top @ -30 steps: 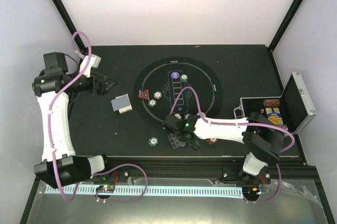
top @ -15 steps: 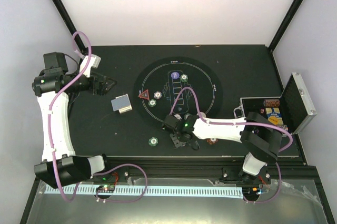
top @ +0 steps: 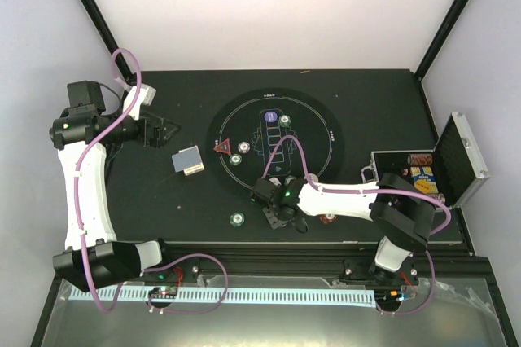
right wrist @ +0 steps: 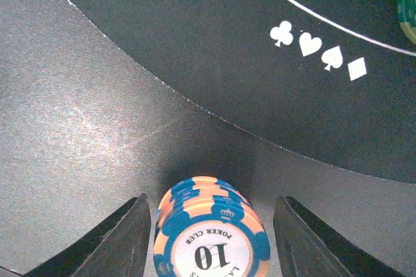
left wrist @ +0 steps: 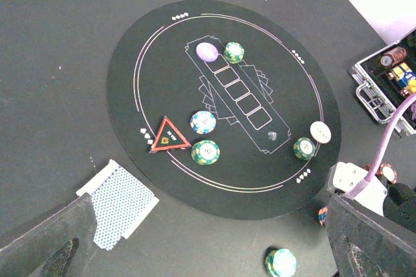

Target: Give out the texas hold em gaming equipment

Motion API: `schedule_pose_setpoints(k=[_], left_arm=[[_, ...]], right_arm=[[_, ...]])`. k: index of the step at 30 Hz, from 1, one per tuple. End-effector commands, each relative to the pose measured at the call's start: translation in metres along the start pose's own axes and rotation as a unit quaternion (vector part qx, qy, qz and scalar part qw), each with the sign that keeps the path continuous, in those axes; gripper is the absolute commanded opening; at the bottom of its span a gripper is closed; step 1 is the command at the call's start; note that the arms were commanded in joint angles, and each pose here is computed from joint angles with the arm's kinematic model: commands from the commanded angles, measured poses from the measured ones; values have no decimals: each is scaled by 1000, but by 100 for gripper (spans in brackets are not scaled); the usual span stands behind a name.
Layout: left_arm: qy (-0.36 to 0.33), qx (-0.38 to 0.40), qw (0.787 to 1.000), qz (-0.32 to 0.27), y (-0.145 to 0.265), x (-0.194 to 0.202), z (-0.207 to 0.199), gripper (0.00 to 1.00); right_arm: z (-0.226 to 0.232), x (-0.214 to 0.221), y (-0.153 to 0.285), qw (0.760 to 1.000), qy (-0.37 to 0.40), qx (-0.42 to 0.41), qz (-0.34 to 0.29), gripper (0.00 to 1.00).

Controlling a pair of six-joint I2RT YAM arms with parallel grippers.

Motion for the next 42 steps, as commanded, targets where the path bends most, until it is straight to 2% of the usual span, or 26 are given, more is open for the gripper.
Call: schedule_pose_setpoints(k=[1, 6, 15, 22, 29, 32, 37, 42], left_arm=[[-20, -8, 1000, -23, 10, -13, -4, 99], [-19, -9, 1000, -22, 10, -13, -3, 99], [-21, -9, 999, -22, 11, -13, -4, 99], [-20, -8, 999, -23, 11, -14, -4, 99], [-15, -6, 1000, -20, 9, -13, -2, 99], [-14, -5, 1000, -20, 8, -13, -2, 99], [-14, -6, 1000, -20, 7, -13, 0, 99], [-11, -2, 1000, -17, 4, -9, 1, 99]], right_arm=[[-4, 1, -4, 1000, -2, 11, -4, 54], [-3, 1, -3, 1000, -2, 8, -6, 49], [-1, -9, 12, 1000, -1, 4, -23, 30], [-10, -36, 47, 999, -9, 9, -52, 26], [-55, -109, 77, 993, -46, 26, -103, 25], [-81, -148, 74, 990, -66, 41, -117, 25], [-130, -217, 55, 983, -107, 66, -134, 26], [-172, -263, 18, 979, -141, 84, -121, 25]])
Point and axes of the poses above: each gripper's point midway between its finger pads, its own y axis back along the fingers, its own z axis along the line the jaws close on, x = y × z, the point moved 2 cm from there along y, back along the fingers, and after that the axes turned 6 degrees about -y, right-handed, at the moved point
